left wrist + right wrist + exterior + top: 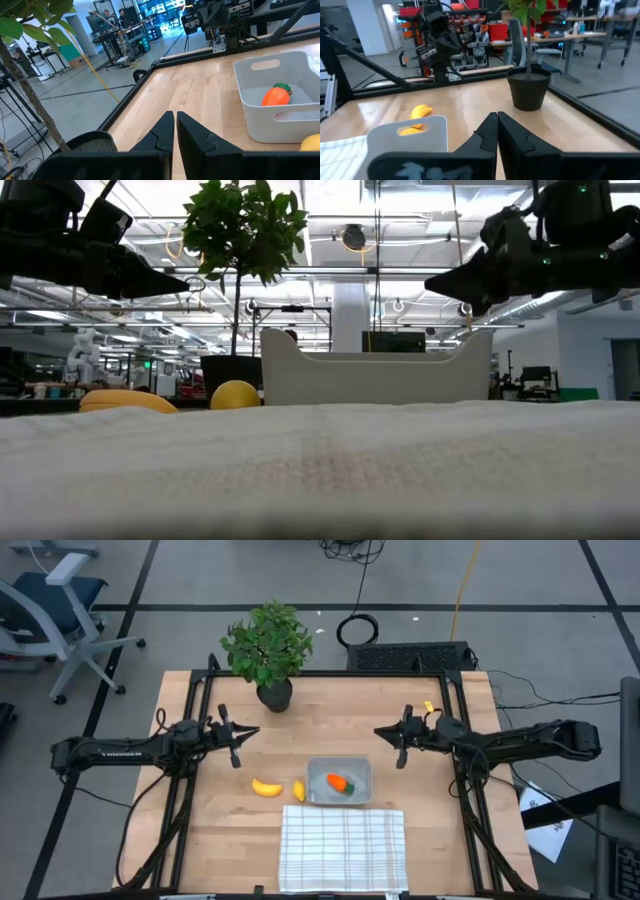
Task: Pick and placing Produce into tupperware
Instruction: Put the banana into the gray bin
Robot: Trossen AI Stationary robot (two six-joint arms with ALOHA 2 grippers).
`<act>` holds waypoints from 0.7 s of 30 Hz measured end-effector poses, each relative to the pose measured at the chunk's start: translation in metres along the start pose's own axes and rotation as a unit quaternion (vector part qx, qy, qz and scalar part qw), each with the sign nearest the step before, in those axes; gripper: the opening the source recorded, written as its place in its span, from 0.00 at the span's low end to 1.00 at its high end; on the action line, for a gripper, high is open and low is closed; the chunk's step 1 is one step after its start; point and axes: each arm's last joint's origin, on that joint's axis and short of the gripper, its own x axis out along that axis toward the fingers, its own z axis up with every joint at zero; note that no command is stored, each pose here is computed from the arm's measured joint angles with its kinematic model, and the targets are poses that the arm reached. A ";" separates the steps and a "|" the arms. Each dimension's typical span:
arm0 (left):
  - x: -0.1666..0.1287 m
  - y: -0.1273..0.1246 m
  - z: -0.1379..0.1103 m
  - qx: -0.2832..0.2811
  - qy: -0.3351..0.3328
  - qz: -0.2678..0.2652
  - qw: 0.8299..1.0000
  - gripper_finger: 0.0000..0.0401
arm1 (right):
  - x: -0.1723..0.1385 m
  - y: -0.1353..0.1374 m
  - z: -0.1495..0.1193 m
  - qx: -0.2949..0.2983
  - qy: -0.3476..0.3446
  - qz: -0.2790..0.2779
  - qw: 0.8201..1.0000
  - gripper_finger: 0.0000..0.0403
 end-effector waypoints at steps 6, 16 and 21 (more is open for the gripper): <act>0.000 0.001 0.002 -0.002 -0.012 0.004 1.000 0.06 | -0.008 -0.001 0.002 -0.023 -0.029 0.022 0.999 0.00; 0.000 0.001 0.002 -0.001 -0.011 0.003 1.000 0.06 | -0.023 -0.001 -0.006 -0.025 -0.042 0.022 0.999 0.00; 0.000 0.001 0.002 0.010 -0.010 0.003 1.000 0.06 | -0.025 -0.001 -0.005 -0.018 -0.048 0.023 0.998 0.00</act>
